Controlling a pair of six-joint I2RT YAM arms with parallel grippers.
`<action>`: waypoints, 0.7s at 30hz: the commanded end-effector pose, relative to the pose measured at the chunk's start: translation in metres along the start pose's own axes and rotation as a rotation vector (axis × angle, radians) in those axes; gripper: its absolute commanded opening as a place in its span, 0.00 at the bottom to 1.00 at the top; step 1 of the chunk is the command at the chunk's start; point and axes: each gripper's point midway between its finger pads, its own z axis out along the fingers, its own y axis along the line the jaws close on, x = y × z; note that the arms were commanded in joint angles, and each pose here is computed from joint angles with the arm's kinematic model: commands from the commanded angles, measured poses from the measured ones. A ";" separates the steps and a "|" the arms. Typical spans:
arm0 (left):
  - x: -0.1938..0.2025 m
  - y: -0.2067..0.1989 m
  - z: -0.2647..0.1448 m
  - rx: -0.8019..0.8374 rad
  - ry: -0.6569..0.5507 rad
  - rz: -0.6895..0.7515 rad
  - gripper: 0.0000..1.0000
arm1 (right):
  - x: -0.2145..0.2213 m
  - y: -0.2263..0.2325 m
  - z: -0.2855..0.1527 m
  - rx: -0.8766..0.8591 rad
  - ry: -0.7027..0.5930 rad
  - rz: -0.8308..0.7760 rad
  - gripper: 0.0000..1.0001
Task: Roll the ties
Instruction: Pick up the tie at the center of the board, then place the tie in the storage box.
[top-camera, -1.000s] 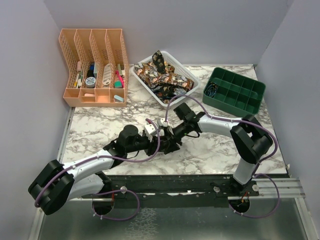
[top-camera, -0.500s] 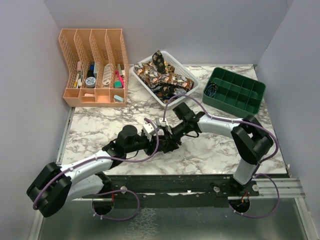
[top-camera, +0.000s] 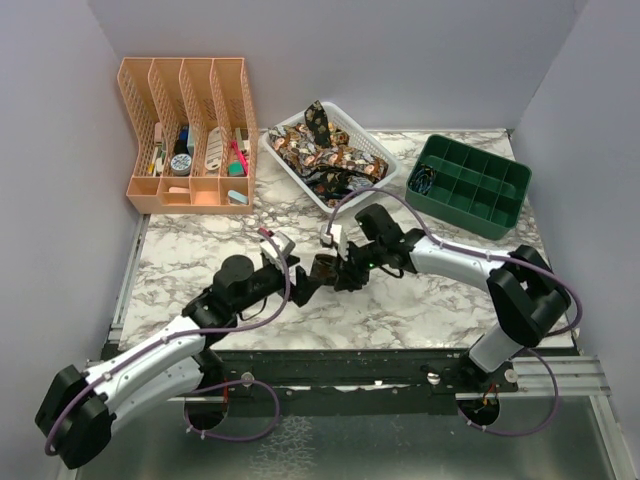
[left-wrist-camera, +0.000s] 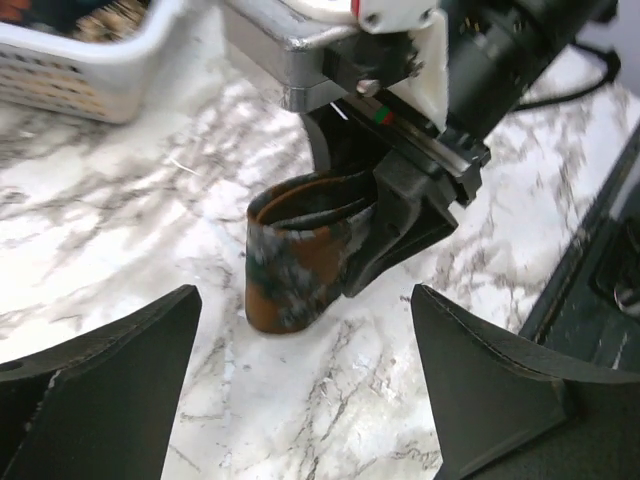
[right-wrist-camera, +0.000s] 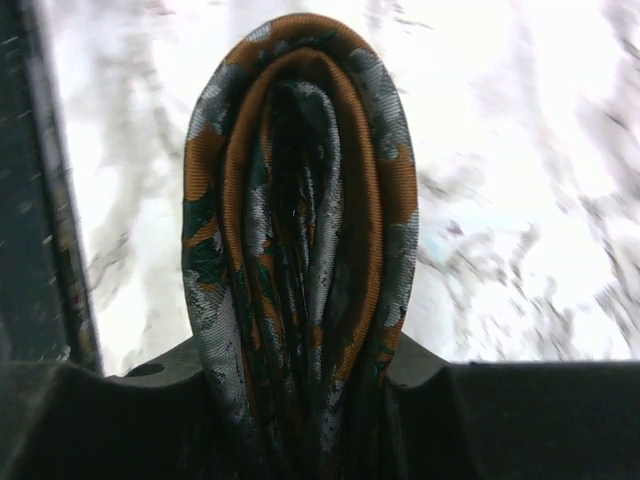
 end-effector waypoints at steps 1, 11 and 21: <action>-0.020 0.037 -0.026 -0.259 -0.118 -0.108 0.89 | -0.008 -0.062 -0.030 0.436 -0.008 0.175 0.01; -0.056 0.052 -0.068 -0.410 -0.275 -0.207 0.99 | -0.021 -0.133 -0.151 1.102 -0.136 0.564 0.01; -0.061 0.057 -0.069 -0.466 -0.215 -0.215 0.99 | 0.028 -0.184 -0.246 1.423 -0.239 0.968 0.01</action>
